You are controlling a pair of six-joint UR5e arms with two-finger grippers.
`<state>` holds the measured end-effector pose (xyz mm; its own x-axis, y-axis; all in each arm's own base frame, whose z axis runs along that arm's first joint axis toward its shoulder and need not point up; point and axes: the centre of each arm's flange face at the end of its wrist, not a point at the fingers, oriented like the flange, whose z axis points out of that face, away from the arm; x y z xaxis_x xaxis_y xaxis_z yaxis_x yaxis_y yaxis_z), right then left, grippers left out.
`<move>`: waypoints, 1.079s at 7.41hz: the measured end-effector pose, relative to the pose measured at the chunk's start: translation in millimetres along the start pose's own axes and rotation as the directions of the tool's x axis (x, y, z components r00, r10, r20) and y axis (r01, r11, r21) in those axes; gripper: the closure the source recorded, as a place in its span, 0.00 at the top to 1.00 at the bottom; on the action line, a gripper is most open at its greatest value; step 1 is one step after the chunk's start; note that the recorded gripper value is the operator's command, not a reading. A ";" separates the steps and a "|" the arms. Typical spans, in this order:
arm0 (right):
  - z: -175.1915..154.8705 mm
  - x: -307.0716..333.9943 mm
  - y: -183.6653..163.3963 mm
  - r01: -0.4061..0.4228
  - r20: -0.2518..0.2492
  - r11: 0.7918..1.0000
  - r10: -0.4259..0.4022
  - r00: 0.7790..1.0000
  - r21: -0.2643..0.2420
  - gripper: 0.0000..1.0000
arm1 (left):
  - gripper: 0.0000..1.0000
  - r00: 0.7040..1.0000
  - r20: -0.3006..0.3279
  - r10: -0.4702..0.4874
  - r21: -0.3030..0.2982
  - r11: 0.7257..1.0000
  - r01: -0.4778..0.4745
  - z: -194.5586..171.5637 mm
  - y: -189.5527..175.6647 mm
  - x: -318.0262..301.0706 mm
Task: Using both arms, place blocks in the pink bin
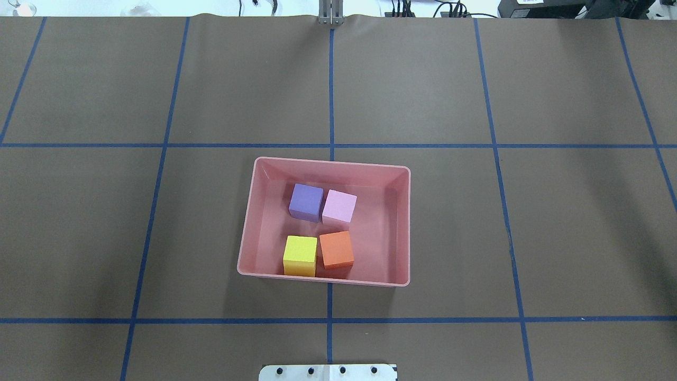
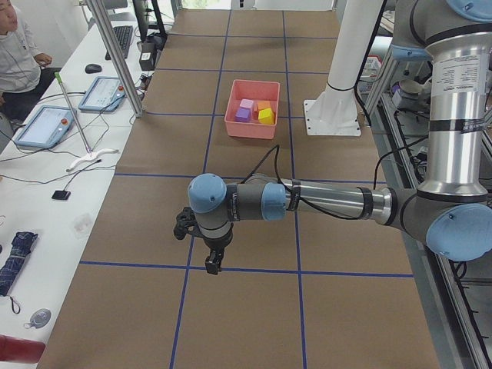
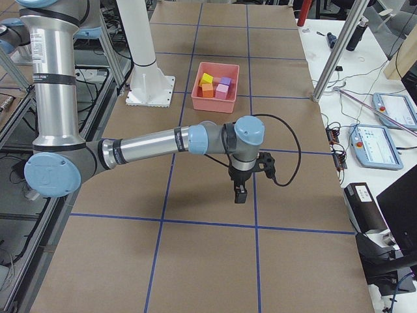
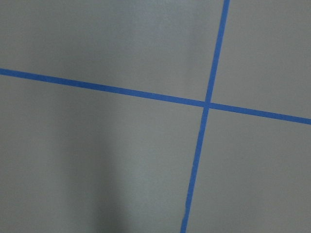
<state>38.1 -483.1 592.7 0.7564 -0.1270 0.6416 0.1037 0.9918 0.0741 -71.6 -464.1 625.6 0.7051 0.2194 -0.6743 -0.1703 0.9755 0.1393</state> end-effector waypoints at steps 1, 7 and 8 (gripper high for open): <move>10.6 15.5 8.0 -0.016 0.006 1.000 0.016 1.000 0.000 1.00 | 1.00 1.000 0.000 0.000 0.000 1.000 0.000 0.1 0.1 0.0; 28.2 39.0 36.4 -0.071 0.006 0.997 0.071 0.997 -0.027 1.00 | 1.00 1.000 -0.007 -0.012 -0.008 1.000 0.011 5.3 6.7 -2.7; 27.3 38.3 36.2 -0.071 0.006 0.997 0.071 0.997 -0.025 1.00 | 1.00 1.000 -0.007 -0.015 -0.009 1.000 0.014 5.5 7.1 -2.9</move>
<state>53.2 -451.8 640.9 0.7582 -0.0558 0.6496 0.0657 0.9978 0.0090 -71.0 -457.7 632.5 0.7028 0.2051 -0.6812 -0.1661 0.9784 0.1233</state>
